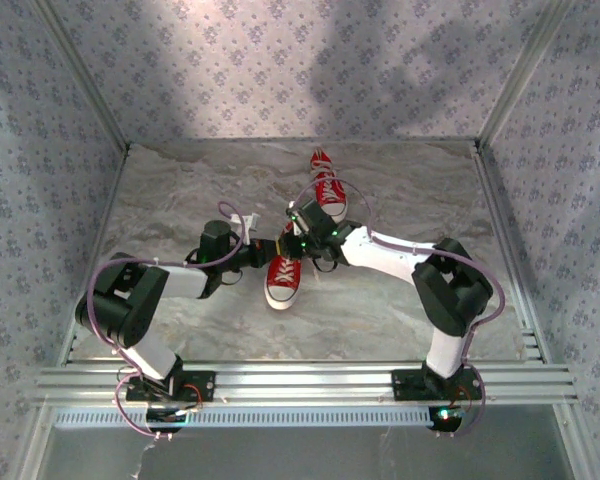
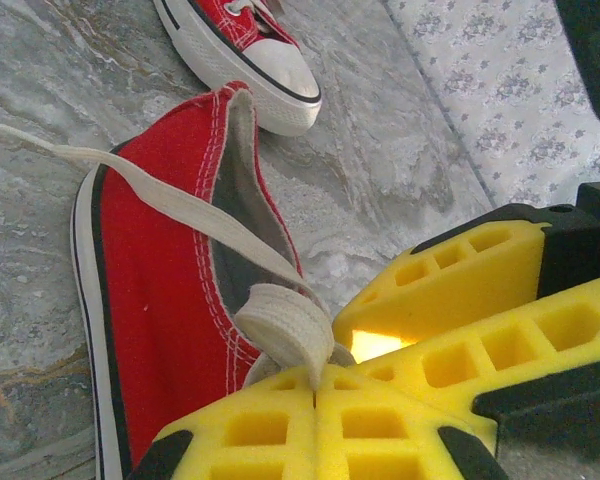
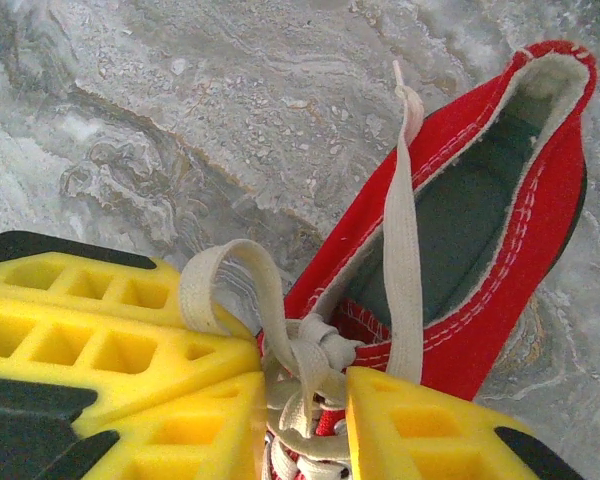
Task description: Tie the shoes
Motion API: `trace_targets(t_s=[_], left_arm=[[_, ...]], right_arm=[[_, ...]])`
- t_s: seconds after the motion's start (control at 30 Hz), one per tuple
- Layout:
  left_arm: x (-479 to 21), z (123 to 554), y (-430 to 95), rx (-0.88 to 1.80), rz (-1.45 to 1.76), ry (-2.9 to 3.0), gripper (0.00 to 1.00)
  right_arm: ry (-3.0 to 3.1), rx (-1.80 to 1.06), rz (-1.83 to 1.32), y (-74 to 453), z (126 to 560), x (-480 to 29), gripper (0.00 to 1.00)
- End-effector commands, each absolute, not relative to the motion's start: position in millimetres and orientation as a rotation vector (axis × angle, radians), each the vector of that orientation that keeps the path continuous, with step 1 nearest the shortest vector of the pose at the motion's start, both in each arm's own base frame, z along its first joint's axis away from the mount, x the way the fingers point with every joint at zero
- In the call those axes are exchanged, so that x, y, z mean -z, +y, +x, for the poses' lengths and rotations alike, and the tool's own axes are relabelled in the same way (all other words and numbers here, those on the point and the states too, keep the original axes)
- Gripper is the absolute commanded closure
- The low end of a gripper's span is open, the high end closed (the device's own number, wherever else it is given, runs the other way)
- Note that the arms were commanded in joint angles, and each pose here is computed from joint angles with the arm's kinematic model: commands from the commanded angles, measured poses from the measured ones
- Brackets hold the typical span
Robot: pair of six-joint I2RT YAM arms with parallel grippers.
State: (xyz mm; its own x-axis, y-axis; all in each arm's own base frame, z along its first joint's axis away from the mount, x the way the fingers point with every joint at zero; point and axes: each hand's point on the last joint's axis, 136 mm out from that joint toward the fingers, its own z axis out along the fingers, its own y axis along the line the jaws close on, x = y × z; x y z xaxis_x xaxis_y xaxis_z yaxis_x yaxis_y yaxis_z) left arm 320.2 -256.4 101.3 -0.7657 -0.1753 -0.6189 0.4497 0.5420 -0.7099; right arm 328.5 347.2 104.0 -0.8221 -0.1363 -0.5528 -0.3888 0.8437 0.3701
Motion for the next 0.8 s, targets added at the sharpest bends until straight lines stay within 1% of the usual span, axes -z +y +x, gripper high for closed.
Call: trace_targets(t_s=[0.0,0.1,0.27,0.4,0.57,0.77], left_arm=[[-112,316,-260,1.261,0.263,2.078,1.00],[-112,316,-260,1.259,0.261,2.074,1.00],[-111,317,-258,1.254,0.253,2.078,1.00],[-109,318,-256,1.243,0.240,2.089,1.00],[-105,319,-255,1.235,0.231,2.099,1.00],[-102,320,-254,1.231,0.225,2.108,1.00]], right_arm=[[2.499,-0.662,-0.361,351,337,-105,0.72],[2.499,-0.677,-0.362,353,338,-103,0.75],[2.480,-0.693,-0.356,353,338,-108,0.88],[2.444,-0.697,-0.343,347,336,-122,0.96],[2.467,-0.685,-0.327,335,324,-115,0.98],[2.477,-0.664,-0.302,325,319,-111,0.98]])
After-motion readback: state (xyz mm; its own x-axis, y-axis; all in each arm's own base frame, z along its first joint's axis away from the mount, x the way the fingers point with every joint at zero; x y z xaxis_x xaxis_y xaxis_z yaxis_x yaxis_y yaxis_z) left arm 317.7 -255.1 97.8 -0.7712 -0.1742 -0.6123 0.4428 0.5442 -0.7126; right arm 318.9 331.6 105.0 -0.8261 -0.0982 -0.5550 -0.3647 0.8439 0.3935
